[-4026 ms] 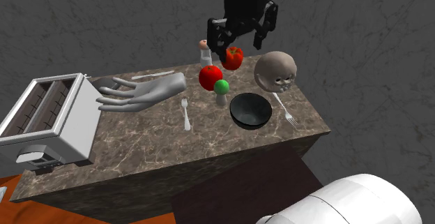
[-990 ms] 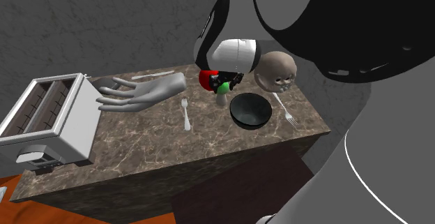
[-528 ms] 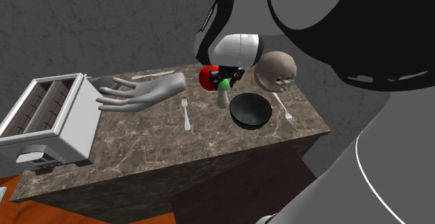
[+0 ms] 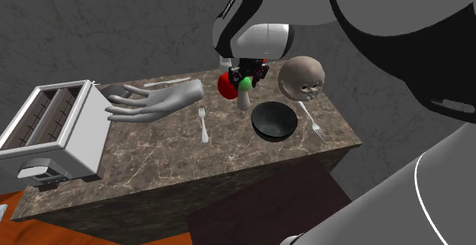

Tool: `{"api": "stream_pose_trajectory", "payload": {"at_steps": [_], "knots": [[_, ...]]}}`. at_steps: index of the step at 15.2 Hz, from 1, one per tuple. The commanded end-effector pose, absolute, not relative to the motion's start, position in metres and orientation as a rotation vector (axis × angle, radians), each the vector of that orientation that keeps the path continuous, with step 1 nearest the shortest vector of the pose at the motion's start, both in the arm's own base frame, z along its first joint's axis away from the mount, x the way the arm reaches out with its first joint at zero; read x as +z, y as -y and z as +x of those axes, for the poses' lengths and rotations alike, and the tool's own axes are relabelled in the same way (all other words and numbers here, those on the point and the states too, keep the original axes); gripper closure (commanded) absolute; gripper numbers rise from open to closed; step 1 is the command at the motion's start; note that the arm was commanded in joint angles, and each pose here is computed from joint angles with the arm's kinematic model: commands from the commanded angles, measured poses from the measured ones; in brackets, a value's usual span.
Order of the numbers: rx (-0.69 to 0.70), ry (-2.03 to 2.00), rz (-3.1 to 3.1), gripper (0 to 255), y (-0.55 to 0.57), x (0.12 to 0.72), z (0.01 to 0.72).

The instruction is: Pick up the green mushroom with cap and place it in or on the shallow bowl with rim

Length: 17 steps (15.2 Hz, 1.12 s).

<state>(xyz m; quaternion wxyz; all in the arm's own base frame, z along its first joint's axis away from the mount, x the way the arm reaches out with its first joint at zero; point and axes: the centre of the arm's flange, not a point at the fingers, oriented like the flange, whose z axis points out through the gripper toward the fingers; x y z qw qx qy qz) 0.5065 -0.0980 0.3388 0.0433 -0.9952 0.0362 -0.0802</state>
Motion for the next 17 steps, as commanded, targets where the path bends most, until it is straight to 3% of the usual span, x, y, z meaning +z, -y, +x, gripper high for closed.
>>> {"api": "stream_pose_trajectory", "payload": {"at_steps": [1, 17], "knots": [[-0.245, -0.111, -3.043, 255, 0.097, 0.349, 0.507], [-0.245, -0.111, -3.043, 255, 0.097, 0.433, 0.507]]}}
